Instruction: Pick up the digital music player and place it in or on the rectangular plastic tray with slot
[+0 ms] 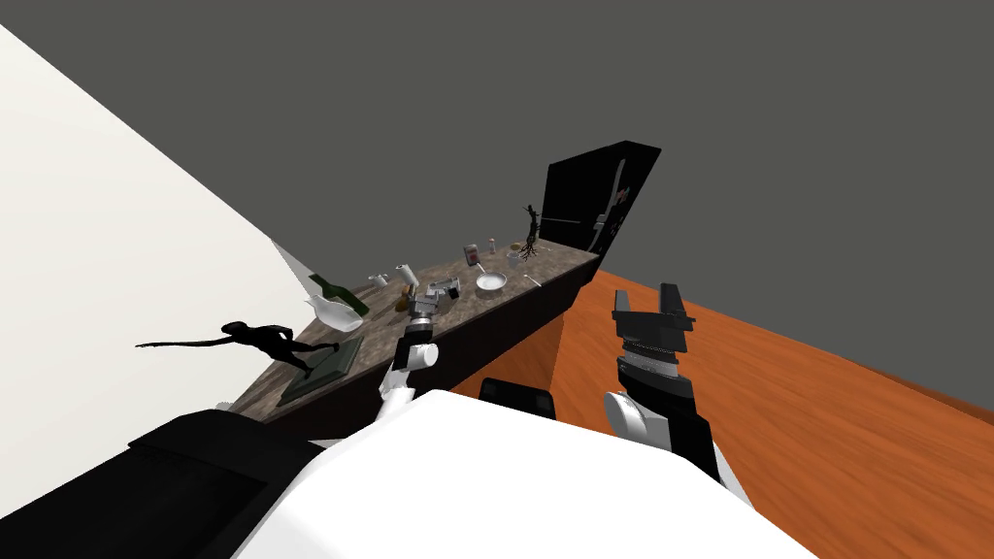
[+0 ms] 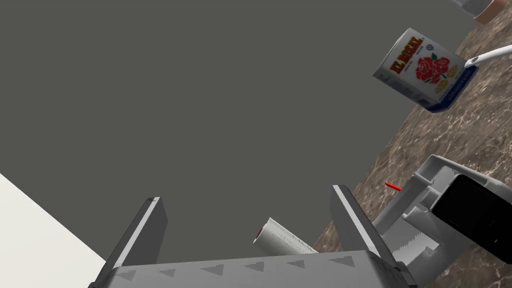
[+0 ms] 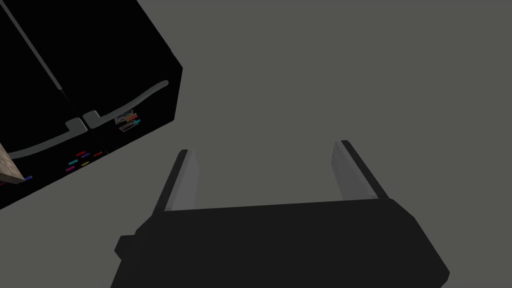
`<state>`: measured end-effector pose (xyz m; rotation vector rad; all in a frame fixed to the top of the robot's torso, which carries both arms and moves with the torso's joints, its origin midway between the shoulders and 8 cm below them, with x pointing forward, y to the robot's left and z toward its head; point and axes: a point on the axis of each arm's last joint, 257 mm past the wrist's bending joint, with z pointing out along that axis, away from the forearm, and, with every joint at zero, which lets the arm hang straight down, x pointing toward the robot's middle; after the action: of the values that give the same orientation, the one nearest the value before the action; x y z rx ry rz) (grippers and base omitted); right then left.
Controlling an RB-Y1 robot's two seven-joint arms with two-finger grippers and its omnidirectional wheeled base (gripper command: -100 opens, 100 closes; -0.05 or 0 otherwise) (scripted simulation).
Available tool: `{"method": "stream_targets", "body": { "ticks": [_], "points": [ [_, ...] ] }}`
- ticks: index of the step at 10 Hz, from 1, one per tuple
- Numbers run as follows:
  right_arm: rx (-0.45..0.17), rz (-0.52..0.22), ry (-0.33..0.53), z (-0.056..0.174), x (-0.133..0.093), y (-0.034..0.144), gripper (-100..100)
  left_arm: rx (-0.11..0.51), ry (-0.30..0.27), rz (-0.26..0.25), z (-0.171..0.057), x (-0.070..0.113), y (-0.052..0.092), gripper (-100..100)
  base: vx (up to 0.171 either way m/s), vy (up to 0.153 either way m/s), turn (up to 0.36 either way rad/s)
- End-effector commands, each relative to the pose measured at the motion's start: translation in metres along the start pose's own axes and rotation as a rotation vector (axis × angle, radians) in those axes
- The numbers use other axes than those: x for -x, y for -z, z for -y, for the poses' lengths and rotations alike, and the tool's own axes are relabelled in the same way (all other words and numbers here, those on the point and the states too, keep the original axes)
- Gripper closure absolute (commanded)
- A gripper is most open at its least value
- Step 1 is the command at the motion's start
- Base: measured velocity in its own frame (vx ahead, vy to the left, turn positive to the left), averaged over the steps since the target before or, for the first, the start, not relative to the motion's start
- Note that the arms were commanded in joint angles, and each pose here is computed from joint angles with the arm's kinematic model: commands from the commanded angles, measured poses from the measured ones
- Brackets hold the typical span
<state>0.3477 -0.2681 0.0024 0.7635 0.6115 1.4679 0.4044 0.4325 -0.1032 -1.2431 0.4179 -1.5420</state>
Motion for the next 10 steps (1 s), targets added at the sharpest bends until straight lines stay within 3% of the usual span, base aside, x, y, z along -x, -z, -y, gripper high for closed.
{"method": "stream_targets", "body": {
  "ticks": [1,2,4,5,7,8,9,10],
  "points": [
    [0.0,0.0,0.0,0.0,0.0,0.0,0,0.007,0.085,0.043,-0.01,0.016,-0.002,-100,0.054,-0.041,0.057],
    [0.0,0.0,0.0,0.0,0.0,0.0,0,0.017,0.082,0.053,-0.015,0.021,0.0,-100,0.037,-0.03,0.029],
    [0.0,0.0,0.0,0.0,0.0,0.0,0,0.025,0.183,0.107,-0.031,0.041,-0.001,-100,0.05,-0.033,0.062],
    [0.0,0.0,0.0,0.0,0.0,0.0,0,0.027,0.182,0.11,-0.032,0.043,0.0,-100,0.049,-0.022,0.031],
    [0.0,0.0,0.0,0.0,0.0,0.0,0,0.027,0.284,0.152,-0.046,0.056,-0.002,-100,0.068,-0.027,0.06],
    [0.0,0.0,0.0,0.0,0.0,0.0,0,0.036,0.282,0.163,-0.051,0.061,0.001,-100,0.063,-0.032,0.025],
    [0.0,0.0,0.0,0.0,0.0,0.0,0,0.036,0.332,0.184,-0.059,0.066,0.0,-100,0.057,-0.024,0.039],
    [0.0,0.0,0.0,0.0,0.0,0.0,0,0.04,0.331,0.189,-0.061,0.069,0.002,-100,0.045,-0.017,0.023]
  ]
}}
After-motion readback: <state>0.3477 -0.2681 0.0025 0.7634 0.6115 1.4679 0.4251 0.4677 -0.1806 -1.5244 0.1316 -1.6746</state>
